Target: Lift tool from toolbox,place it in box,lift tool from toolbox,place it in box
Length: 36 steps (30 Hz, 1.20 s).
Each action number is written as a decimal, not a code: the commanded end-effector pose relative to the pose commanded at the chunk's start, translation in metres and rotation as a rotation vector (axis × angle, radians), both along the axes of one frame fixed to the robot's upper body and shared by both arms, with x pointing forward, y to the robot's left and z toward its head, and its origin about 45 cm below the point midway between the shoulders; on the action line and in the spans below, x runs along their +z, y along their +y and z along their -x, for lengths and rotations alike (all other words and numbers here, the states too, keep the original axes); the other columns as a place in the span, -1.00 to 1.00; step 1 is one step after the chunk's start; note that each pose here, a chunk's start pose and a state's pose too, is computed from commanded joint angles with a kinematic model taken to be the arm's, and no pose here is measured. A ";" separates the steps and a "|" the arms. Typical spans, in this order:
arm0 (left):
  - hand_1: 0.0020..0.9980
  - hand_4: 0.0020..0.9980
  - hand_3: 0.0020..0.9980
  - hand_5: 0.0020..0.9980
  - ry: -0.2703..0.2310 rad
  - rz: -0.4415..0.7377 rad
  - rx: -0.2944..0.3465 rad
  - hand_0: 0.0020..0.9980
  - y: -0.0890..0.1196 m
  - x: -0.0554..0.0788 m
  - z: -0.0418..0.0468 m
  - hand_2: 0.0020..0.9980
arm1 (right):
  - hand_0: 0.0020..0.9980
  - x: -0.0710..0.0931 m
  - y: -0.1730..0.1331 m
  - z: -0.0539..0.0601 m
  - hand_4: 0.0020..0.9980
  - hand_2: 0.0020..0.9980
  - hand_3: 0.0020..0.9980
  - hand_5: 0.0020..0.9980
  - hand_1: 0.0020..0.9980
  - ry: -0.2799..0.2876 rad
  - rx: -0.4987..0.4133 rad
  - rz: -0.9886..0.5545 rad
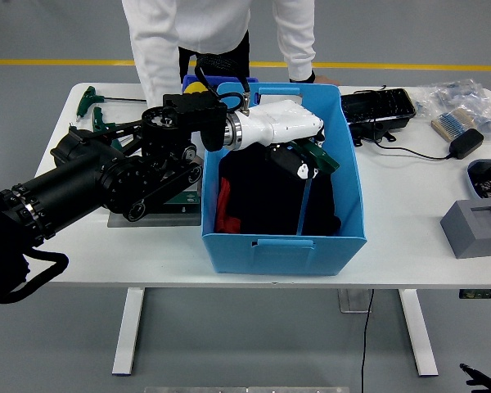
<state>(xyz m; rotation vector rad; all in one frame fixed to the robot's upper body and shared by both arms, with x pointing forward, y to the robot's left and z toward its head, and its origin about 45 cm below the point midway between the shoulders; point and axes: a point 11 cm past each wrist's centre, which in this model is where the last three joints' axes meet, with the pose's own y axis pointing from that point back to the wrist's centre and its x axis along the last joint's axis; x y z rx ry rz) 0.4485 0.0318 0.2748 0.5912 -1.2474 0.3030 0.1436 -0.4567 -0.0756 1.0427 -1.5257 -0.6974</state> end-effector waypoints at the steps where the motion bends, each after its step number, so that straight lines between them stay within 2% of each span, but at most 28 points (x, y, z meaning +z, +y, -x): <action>1: -0.36 0.50 -0.01 0.19 0.006 0.000 -0.002 -0.53 0.000 -0.002 0.0001 -0.15 | 0.28 0.000 0.000 -0.001 0.57 0.33 0.08 0.32 0.20 -0.001 0.001 0.000; 2: 0.02 0.76 0.23 0.33 0.009 -0.002 -0.002 -0.31 0.000 -0.004 -0.0001 0.18 | 0.28 0.001 0.000 -0.002 0.57 0.33 0.08 0.32 0.20 -0.002 0.002 0.001; 7: 0.02 0.76 0.23 0.33 -0.004 0.008 0.002 -0.31 0.005 -0.004 -0.0051 0.18 | 0.28 0.002 0.000 -0.007 0.57 0.33 0.08 0.32 0.20 -0.007 0.009 0.003; 8: 0.18 0.84 0.36 0.36 -0.011 0.016 0.001 -0.12 0.006 -0.002 -0.0061 0.36 | 0.28 0.003 0.000 -0.007 0.57 0.33 0.08 0.31 0.20 -0.007 0.010 0.004; 13: 0.18 0.84 0.36 0.36 -0.056 0.072 -0.012 -0.12 0.005 0.015 -0.0105 0.36 | 0.28 0.004 -0.001 -0.010 0.57 0.33 0.08 0.31 0.20 -0.005 0.022 0.007; 14: 0.23 0.90 0.42 0.40 -0.064 0.084 -0.016 -0.06 0.004 0.019 -0.0106 0.40 | 0.27 0.004 -0.002 -0.010 0.57 0.33 0.08 0.32 0.20 -0.003 0.024 0.008; 23: 0.23 0.91 0.42 0.39 -0.121 0.121 -0.049 -0.05 -0.004 0.037 -0.0048 0.40 | 0.27 0.002 -0.001 -0.003 0.57 0.33 0.08 0.31 0.20 0.010 0.018 0.005; 25: 0.23 0.91 0.42 0.39 -0.160 0.099 -0.025 -0.05 0.009 0.045 -0.0092 0.40 | 0.27 0.001 -0.001 0.000 0.57 0.33 0.08 0.31 0.20 0.013 0.012 0.004; 26: 0.01 0.91 0.36 0.40 -0.175 0.084 -0.012 -0.16 0.015 0.047 -0.0114 0.16 | 0.27 0.000 -0.001 0.001 0.57 0.33 0.08 0.32 0.20 0.013 0.011 0.003; 29: 0.01 0.91 0.36 0.40 -0.205 0.043 0.069 -0.16 0.048 0.053 -0.0229 0.16 | 0.27 -0.001 -0.001 0.005 0.57 0.33 0.08 0.32 0.20 0.015 0.005 0.002; 31: 0.01 0.91 0.36 0.40 -0.214 0.033 0.121 -0.16 0.068 0.056 -0.0292 0.16 | 0.27 -0.002 -0.001 0.007 0.57 0.33 0.08 0.32 0.20 0.018 0.002 0.001; 32: -0.12 0.90 0.33 0.43 -0.213 0.028 0.157 -0.22 0.082 0.056 -0.0322 0.03 | 0.27 -0.002 -0.001 0.008 0.57 0.33 0.08 0.31 0.20 0.019 0.002 0.001; 36: -0.12 0.90 0.33 0.43 -0.201 0.050 0.312 -0.22 0.142 0.055 -0.0409 0.03 | 0.27 -0.003 0.000 0.012 0.57 0.33 0.08 0.31 0.20 0.022 -0.005 0.000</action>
